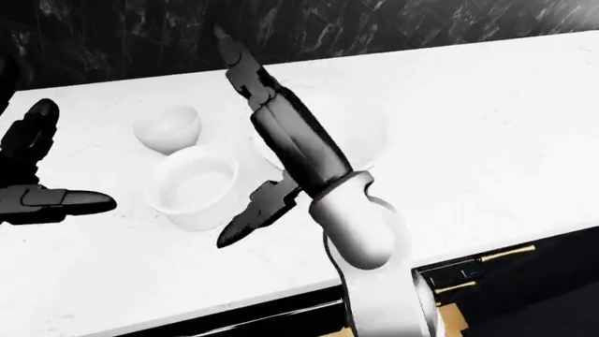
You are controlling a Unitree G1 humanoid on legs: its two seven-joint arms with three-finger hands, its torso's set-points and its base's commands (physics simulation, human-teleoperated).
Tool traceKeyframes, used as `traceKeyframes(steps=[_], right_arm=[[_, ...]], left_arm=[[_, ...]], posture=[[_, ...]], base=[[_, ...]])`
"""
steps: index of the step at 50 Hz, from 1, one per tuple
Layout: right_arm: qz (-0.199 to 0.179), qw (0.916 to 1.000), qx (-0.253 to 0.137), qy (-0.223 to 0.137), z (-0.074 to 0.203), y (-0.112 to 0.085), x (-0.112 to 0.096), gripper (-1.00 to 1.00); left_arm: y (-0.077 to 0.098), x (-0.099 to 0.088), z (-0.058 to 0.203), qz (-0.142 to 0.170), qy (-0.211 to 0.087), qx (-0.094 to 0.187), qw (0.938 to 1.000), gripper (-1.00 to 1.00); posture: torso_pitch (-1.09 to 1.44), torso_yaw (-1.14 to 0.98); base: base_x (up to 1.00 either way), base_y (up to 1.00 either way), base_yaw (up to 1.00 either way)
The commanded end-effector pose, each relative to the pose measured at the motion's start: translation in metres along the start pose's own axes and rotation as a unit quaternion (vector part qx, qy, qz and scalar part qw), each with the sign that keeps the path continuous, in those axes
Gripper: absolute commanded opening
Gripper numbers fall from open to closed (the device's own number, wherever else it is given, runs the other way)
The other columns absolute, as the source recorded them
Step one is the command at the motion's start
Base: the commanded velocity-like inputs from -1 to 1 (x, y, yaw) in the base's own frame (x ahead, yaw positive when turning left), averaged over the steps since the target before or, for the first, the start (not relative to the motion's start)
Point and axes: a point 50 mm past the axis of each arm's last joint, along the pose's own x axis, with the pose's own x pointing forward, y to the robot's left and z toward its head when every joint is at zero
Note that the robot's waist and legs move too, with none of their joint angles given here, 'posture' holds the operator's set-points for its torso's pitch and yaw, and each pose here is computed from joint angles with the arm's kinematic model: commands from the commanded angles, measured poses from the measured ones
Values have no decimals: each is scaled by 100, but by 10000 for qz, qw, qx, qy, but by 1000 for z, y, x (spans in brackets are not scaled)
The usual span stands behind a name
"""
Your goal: Stack the bowls from largest to smallest.
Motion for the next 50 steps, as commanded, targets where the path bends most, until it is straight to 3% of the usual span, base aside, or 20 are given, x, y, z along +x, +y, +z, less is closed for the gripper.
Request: traceKeyframes(steps=[1, 9, 15, 31, 50], right_arm=[[-141, 9978, -604, -211, 8, -4, 0, 100], [575, 9871, -1490, 153, -12, 19, 8, 100], [1137, 9751, -1900, -105, -7, 42, 4, 100], [1499, 9474, -2735, -719, 29, 72, 23, 100], [1808, 9237, -3320, -612, 12, 88, 62, 100]], left_arm=[[1, -3, 10, -25, -300, 73, 9995, 100], [6, -6, 16, 36, -354, 86, 9993, 100], [7, -5, 18, 45, -362, 93, 9993, 100], [12, -7, 20, 103, -383, 80, 9992, 100], [14, -8, 16, 99, -352, 92, 9993, 100]], posture=[[0, 0], [0, 0], [0, 0], [0, 0], [0, 0]], base=[[0, 0, 0], [0, 0, 0], [0, 0, 0], [0, 0, 0], [0, 0, 0]])
